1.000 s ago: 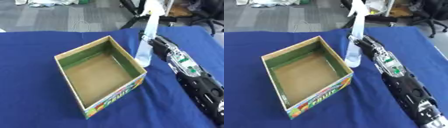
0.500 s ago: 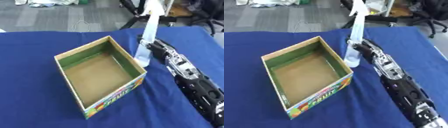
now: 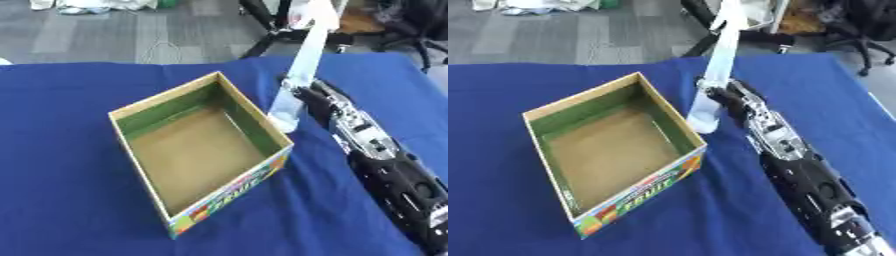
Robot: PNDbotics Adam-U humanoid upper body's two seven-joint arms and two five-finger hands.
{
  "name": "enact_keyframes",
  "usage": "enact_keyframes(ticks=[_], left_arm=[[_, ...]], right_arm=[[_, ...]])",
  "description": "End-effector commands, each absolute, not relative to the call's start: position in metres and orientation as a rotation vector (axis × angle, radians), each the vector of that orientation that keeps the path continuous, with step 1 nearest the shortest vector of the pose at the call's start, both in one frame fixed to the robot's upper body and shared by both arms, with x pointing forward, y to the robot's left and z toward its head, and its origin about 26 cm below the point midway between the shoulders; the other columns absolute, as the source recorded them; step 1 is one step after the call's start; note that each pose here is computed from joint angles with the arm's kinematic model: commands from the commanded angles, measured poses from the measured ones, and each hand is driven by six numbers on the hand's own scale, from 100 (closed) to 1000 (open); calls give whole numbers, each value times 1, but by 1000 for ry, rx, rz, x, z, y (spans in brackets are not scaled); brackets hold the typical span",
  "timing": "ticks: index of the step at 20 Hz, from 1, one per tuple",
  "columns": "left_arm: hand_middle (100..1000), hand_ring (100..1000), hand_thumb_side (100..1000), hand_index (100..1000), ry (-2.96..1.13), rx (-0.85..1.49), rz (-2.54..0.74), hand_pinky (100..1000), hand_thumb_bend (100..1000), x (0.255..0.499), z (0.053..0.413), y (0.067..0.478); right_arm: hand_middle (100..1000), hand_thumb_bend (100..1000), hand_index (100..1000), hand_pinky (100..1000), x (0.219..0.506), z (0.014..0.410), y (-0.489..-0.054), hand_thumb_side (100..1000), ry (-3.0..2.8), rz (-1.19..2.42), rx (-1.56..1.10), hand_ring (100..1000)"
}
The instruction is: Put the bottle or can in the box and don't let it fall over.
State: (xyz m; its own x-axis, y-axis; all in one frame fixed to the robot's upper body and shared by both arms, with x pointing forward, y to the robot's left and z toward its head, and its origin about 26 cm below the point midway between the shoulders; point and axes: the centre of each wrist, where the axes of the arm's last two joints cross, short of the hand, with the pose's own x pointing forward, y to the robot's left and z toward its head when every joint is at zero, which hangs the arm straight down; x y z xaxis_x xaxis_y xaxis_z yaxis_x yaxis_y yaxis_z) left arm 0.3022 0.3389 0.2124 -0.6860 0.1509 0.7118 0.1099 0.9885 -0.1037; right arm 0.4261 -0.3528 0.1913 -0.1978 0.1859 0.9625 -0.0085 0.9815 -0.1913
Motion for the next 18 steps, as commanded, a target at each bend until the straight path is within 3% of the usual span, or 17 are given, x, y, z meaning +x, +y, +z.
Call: enact_keyframes(ticks=[1,4,8,9,12,18], left_arm=[[1000,1000,674,811,-2366,-183,38,936,338,300,222,338],[1000,1000,675,811,-2366,-186,37,937,335,300,223,338],[1000,1000,676,810,-2365,-189,36,938,333,300,223,337],[1000,1000,676,810,-2365,-190,35,938,333,300,223,337],[1000,1000,676,810,-2365,-191,34,938,330,300,223,337],[1000,1000,675,810,-2363,-189,33,938,332,300,222,337]], right_arm=[[1000,100,610,1000,427,189,-357,416,-1753,135,-160,1000],[1000,100,519,1000,428,188,-356,416,-1764,123,-158,960],[872,100,355,1000,428,192,-355,426,-1810,95,-151,822],[872,100,355,1000,428,193,-355,426,-1822,87,-148,822],[784,100,247,961,427,197,-354,425,-1852,82,-131,757],[754,100,233,941,425,204,-353,425,-1879,85,-108,719]])
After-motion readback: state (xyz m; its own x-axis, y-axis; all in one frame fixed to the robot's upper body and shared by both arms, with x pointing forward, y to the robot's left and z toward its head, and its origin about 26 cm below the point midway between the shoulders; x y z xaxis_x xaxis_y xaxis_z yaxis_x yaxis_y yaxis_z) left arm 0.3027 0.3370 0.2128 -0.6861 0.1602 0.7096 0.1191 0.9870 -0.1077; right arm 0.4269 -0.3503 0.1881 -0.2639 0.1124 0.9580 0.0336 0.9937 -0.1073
